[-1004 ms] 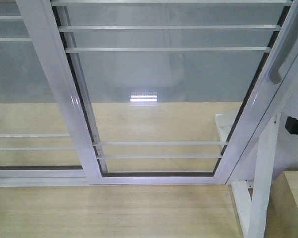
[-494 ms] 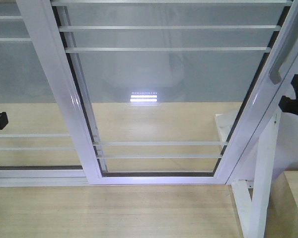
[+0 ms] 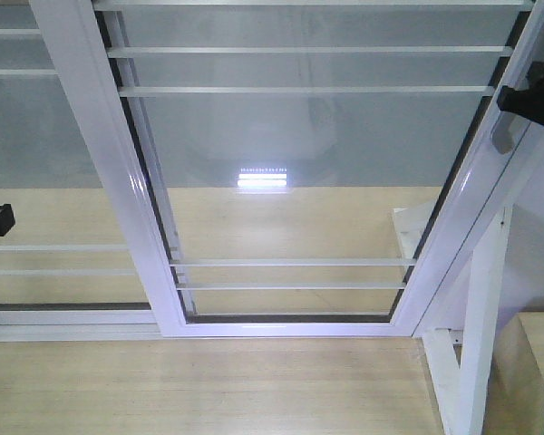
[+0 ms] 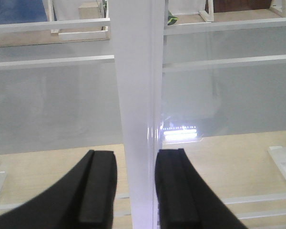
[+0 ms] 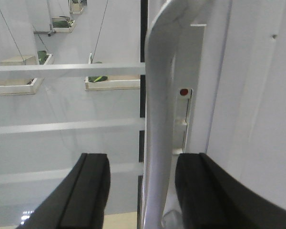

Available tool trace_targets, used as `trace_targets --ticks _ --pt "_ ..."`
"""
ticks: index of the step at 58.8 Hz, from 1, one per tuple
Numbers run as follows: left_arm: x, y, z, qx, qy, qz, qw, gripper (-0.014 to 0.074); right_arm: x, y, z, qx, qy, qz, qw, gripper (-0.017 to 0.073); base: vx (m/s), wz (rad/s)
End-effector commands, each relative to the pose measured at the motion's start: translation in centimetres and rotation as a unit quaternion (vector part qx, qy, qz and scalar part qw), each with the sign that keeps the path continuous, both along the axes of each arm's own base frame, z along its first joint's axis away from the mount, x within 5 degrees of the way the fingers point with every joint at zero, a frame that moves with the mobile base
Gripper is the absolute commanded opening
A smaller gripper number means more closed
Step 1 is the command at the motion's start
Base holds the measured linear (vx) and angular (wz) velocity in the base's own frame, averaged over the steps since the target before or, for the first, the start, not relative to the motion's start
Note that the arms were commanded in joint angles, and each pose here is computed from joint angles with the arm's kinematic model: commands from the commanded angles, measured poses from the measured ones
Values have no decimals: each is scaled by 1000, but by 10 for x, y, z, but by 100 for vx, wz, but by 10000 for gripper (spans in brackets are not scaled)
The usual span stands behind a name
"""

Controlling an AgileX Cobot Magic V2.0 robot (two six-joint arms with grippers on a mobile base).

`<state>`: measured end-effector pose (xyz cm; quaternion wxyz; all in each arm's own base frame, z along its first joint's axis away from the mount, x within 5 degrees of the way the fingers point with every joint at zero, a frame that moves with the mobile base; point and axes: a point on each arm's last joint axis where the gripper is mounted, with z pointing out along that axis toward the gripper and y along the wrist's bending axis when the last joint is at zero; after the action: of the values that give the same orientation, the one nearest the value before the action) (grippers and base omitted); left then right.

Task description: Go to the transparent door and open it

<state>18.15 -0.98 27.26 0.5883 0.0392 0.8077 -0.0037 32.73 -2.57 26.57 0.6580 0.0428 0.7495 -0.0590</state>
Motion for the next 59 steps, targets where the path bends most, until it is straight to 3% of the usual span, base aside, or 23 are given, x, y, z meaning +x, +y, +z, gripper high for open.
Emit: trace_targets --ticks 1,10,37,59 --pt "4 -2 20 -12 -63 -2 998 360 19 -5 32 -21 -84 -17 996 403 0 0" --pt "4 -2 20 -12 -63 -2 998 360 46 -14 34 25 -100 -58 993 403 0 0" --pt "4 -2 20 -12 -63 -2 998 360 100 -17 11 4 -89 -59 994 387 0 0" --pt "4 -2 20 -13 -63 -2 998 360 103 -14 7 12 -64 -48 997 323 0 0"
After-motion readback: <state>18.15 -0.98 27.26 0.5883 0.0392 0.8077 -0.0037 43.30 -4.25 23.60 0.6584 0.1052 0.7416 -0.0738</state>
